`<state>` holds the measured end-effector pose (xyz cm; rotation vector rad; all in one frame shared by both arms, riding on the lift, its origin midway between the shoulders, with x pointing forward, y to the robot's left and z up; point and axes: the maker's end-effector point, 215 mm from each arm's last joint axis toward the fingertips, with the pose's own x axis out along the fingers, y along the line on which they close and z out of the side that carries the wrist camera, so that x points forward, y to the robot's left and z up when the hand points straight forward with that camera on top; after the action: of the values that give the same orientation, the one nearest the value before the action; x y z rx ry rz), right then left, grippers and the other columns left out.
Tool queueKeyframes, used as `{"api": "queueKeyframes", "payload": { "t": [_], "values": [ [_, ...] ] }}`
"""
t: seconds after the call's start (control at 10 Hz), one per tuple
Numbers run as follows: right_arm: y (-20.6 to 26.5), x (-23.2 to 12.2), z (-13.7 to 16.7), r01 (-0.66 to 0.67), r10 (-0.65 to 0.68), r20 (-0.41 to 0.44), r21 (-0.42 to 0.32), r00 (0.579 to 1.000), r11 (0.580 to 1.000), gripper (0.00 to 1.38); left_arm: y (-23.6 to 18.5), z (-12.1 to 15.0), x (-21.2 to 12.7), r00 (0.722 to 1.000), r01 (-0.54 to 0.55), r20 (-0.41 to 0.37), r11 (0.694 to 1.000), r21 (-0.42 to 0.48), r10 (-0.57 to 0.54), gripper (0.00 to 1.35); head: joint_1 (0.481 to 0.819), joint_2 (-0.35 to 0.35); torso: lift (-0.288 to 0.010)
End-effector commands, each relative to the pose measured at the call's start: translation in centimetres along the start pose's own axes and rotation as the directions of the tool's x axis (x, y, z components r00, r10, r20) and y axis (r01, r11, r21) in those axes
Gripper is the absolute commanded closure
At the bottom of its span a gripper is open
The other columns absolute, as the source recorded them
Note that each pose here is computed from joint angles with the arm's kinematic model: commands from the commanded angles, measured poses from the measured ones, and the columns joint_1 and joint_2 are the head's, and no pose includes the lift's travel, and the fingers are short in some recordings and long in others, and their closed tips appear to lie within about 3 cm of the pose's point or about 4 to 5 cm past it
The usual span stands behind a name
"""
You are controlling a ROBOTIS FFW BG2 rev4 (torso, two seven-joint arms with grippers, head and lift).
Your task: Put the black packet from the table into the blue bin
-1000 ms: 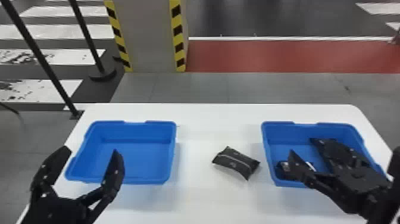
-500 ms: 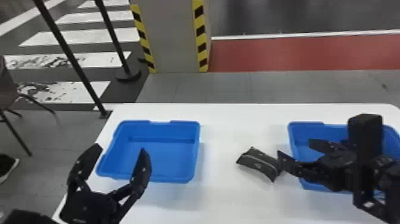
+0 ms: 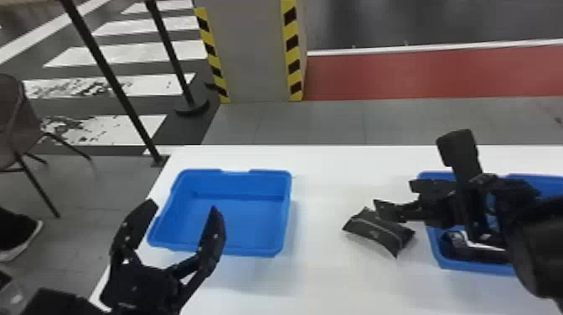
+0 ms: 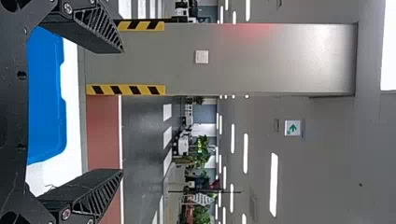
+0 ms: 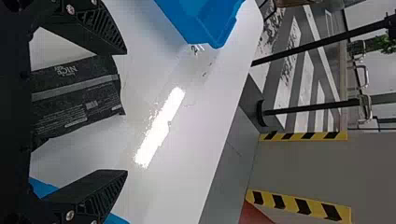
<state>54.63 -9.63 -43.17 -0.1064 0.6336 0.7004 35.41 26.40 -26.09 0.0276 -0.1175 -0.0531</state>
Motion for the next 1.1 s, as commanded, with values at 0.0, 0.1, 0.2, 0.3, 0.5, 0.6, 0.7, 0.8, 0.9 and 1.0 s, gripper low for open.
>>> {"api": "queueKeyframes", "payload": {
  "t": [0.0, 0.1, 0.2, 0.3, 0.5, 0.6, 0.7, 0.8, 0.9, 1.0],
  "values": [
    [1.2, 1.8, -0.5, -0.037, 0.036, -0.043, -0.023, 0.998, 0.999, 0.1, 0.1, 0.1, 0.0, 1.0, -0.003, 0.001, 1.0, 0.001, 0.003, 0.11, 0.695, 0.202, -0.11],
    [1.9, 3.1, -0.9, -0.067, 0.064, -0.079, -0.038, 0.995, 0.997, 0.09, 0.0, 0.0, 0.1, 1.0, 0.0, 0.001, 1.0, 0.0, 0.0, 0.11, 0.695, 0.215, -0.11],
    [2.5, 3.9, -0.8, -0.092, 0.086, -0.108, -0.06, 0.99, 0.994, 0.09, 0.0, -0.1, 0.1, 1.0, 0.001, -0.001, 1.0, 0.002, -0.001, 0.11, 0.695, 0.231, -0.11],
    [2.3, 4.1, -1.0, -0.09, 0.082, -0.129, -0.057, 0.988, 0.994, 0.09, -0.1, 0.0, 0.2, 1.0, 0.001, 0.001, 1.0, 0.002, -0.001, 0.11, 0.695, 0.244, -0.11],
    [2.3, 4.4, -1.7, -0.101, 0.089, -0.184, -0.054, 0.979, 0.993, 0.09, -0.1, 0.1, 0.2, 1.0, 0.003, 0.001, 1.0, 0.002, -0.003, 0.11, 0.695, 0.249, -0.11],
    [2.3, 4.5, -2.9, -0.104, 0.09, -0.239, -0.045, 0.967, 0.994, 0.08, -0.2, -0.1, 0.2, 1.0, 0.004, -0.004, 1.0, 0.0, -0.004, 0.11, 0.695, 0.249, -0.11],
    [2.2, 4.7, -3.4, -0.107, 0.089, -0.274, -0.051, 0.958, 0.993, 0.07, -0.3, -0.1, 0.2, 1.0, 0.005, -0.004, 1.0, -0.002, -0.005, 0.11, 0.695, 0.249, -0.11],
    [2.2, 5.0, -4.0, -0.112, 0.092, -0.298, -0.054, 0.95, 0.992, 0.07, -0.3, -0.1, 0.4, 1.0, 0.005, -0.004, 1.0, 0.0, -0.005, 0.11, 0.695, 0.246, -0.11],
    [2.0, 5.1, -4.5, -0.11, 0.087, -0.32, -0.054, 0.943, 0.992, 0.07, -0.4, -0.1, 0.5, 1.0, 0.006, -0.004, 1.0, -0.002, -0.006, 0.11, 0.695, 0.244, -0.11],
    [1.9, 5.0, -5.1, -0.105, 0.078, -0.346, -0.06, 0.935, 0.993, 0.07, -0.4, -0.2, 0.5, 1.0, 0.005, -0.007, 1.0, -0.001, -0.005, 0.11, 0.695, 0.242, -0.11]
  ]
}}
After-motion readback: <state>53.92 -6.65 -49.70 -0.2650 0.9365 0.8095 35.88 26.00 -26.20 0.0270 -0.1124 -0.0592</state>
